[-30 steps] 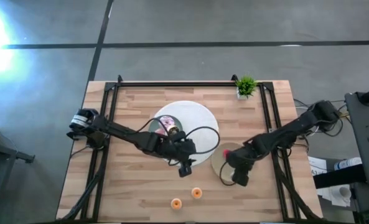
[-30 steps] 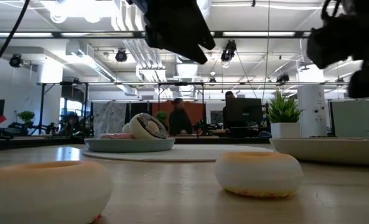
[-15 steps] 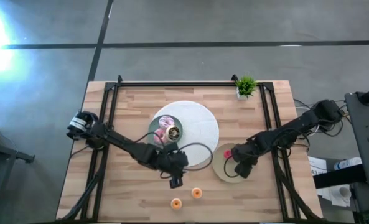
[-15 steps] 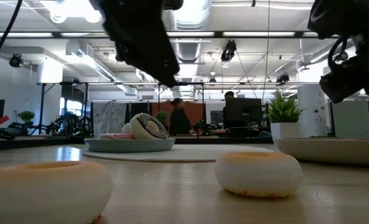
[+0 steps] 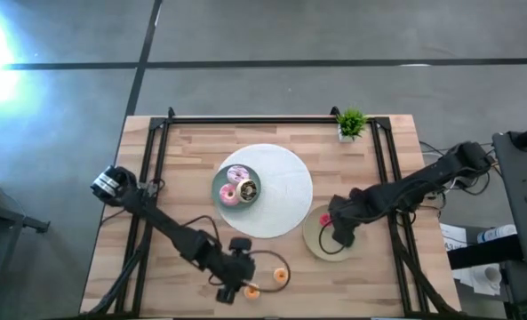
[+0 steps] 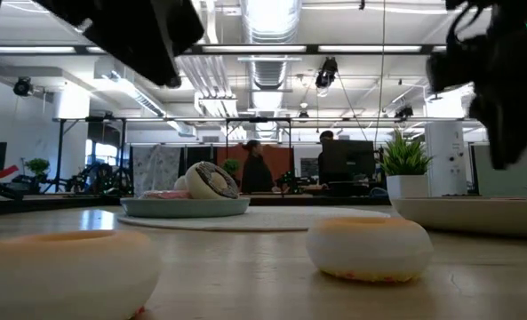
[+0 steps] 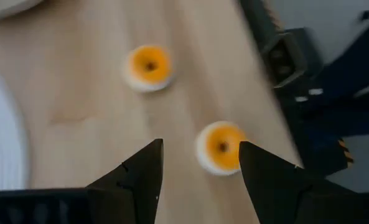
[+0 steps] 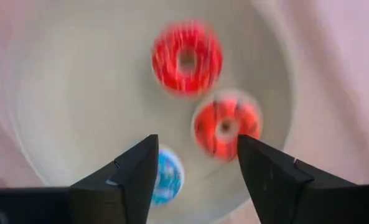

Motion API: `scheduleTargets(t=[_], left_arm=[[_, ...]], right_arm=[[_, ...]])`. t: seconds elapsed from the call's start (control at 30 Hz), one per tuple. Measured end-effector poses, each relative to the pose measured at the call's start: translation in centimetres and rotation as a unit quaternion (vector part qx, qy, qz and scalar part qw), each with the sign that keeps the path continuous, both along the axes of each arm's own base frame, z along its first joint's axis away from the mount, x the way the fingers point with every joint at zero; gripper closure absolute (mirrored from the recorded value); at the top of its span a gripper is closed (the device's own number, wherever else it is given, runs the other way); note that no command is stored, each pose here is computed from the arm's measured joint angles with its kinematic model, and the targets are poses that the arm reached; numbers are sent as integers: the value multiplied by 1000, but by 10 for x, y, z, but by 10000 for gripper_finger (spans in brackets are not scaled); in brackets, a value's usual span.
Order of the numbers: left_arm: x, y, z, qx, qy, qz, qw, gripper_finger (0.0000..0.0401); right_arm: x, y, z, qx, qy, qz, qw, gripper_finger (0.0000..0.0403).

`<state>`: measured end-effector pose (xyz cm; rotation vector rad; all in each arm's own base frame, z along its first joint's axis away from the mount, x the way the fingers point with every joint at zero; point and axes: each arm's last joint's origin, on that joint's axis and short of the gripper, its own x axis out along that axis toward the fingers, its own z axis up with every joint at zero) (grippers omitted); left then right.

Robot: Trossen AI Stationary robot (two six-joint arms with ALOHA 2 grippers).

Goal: Pick & Place donuts
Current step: Put the small white donut on the brown plate

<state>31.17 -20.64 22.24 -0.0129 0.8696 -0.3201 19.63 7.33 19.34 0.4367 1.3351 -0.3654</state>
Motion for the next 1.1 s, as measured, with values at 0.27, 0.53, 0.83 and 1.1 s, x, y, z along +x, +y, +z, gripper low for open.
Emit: scheduleTargets(t=[0.27, 0.53, 0.83, 1.1], left_arm=[[-5, -44, -28, 9, -27, -79, 996, 218], [6, -56, -57, 61, -19, -81, 995, 219], [6, -54, -78, 73, 28, -42, 996, 281], [14, -24, -58, 44, 56, 24, 997, 394]], right_arm=[[7, 4, 30, -112, -43, 65, 991, 191], [5, 3, 33, -123, -37, 60, 990, 191], [5, 3, 32, -123, -36, 57, 990, 191], [15, 12, 42, -111, -110, 116, 981, 198]])
